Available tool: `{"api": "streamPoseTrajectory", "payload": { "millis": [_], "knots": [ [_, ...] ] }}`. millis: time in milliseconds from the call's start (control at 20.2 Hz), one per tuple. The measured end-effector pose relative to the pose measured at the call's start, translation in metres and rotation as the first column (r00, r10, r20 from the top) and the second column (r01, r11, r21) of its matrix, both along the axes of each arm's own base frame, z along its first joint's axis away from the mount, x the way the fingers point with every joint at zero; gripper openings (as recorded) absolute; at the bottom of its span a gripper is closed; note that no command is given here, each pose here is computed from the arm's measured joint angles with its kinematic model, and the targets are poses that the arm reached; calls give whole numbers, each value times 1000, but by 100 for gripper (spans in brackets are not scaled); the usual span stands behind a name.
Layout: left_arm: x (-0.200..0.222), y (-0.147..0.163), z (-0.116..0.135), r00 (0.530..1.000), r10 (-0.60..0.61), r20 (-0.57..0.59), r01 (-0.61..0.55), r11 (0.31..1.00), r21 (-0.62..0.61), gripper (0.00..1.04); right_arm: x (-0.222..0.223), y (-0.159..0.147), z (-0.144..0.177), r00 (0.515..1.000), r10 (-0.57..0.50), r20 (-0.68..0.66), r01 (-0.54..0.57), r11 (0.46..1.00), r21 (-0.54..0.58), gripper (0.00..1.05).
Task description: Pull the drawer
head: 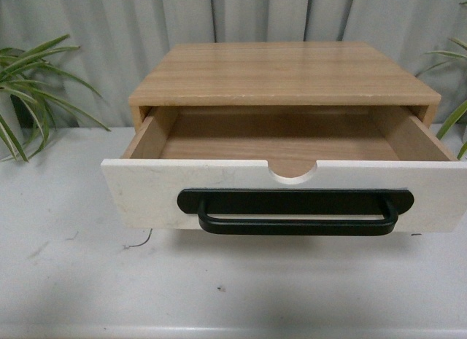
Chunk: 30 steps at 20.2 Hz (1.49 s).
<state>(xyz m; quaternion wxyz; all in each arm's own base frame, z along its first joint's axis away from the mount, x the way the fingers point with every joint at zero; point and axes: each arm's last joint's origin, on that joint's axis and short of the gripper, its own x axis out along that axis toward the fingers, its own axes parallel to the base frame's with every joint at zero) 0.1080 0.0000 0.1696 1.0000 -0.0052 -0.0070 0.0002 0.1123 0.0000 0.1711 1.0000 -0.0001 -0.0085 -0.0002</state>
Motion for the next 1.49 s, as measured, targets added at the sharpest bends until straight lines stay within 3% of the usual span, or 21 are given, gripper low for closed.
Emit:
{"api": "streamPoseTrajectory", "payload": {
  "millis": [99, 396, 644, 1041, 1090, 1140, 1437, 1486],
  "knots": [
    [-9, 0, -6, 999, 0, -41, 0, 1000, 0, 2, -2, 0, -1, 1000, 0, -5, 0, 1000, 0, 2],
    [-10, 0, -3, 1000, 0, -14, 0, 1000, 0, 2, -11, 0, -7, 998, 1, -63, -1, 1000, 0, 2],
    [-10, 0, -4, 1000, 0, -19, 0, 1000, 0, 2, -15, 0, -1, 1000, 1, 11, -1, 1000, 0, 2],
    [-10, 0, -4, 1000, 0, -16, 0, 1000, 0, 2, -15, 0, -4, 1000, 0, -11, 0, 1000, 0, 2],
    [-10, 0, -4, 1000, 0, -16, 0, 1000, 0, 6, -15, 0, -4, 1000, 0, -11, 0, 1000, 0, 8],
    [-10, 0, -4, 1000, 0, -16, 0, 1000, 0, 17, -15, 0, -4, 1000, 0, -11, 0, 1000, 0, 19],
    [-10, 0, -4, 1000, 0, -16, 0, 1000, 0, 89, -15, 0, -4, 1000, 0, -11, 0, 1000, 0, 92],
    [-10, 0, -4, 1000, 0, -16, 0, 1000, 0, 100, -15, 0, -4, 1000, 0, -11, 0, 1000, 0, 100]
  ]
}}
